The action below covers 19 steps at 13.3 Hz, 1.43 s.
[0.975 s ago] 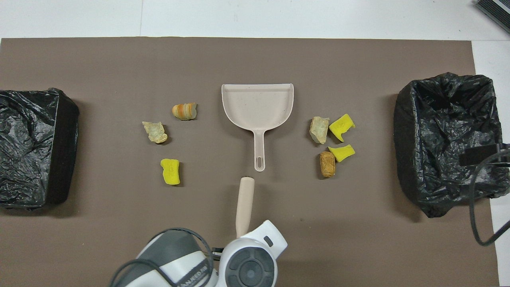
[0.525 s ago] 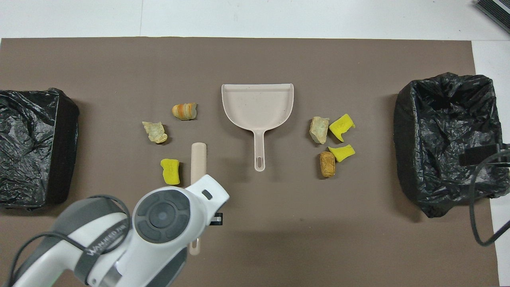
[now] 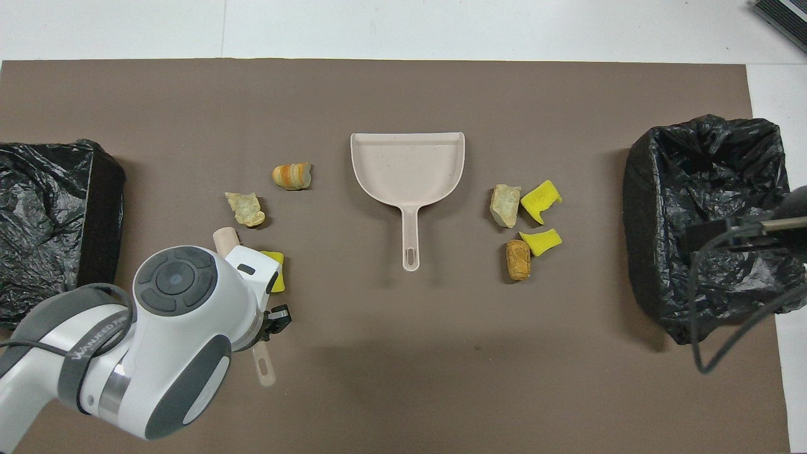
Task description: Sweep and dump trash in bin
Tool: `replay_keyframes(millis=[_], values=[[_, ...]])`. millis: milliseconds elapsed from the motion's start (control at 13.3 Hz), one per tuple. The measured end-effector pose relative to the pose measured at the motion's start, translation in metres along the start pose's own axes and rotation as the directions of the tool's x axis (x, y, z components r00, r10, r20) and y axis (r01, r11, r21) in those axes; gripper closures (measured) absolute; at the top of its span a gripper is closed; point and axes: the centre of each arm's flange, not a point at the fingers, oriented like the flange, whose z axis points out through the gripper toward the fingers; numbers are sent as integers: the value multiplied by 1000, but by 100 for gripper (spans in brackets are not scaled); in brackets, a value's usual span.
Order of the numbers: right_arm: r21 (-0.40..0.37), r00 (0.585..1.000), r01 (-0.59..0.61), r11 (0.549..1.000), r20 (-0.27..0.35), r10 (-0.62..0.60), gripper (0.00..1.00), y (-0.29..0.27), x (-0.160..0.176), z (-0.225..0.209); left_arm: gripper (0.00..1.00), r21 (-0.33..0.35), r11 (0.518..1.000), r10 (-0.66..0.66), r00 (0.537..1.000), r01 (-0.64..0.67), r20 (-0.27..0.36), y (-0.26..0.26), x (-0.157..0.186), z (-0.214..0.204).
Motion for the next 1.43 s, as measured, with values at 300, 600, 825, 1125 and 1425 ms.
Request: replay_keyframes(millis=[300,600,825,1125,1425], values=[[34,1000,-18,999,2,18,0,-106,34,90,74,-161,953,-243,965,257,101,13,-1,8],[65,1000,-8,998,3,8,0,-178,47,171,74,-253,886,-356,920,388,165,36,17,16],[59,999,7,998,38,-9,0,-205,41,206,74,-310,840,-413,895,445,167,45,46,3],[62,998,31,998,50,-34,0,-238,28,243,74,-334,865,-349,927,374,136,57,78,-18],[52,996,53,997,70,-56,0,-248,16,264,74,-217,962,-155,985,169,78,49,71,-19]])
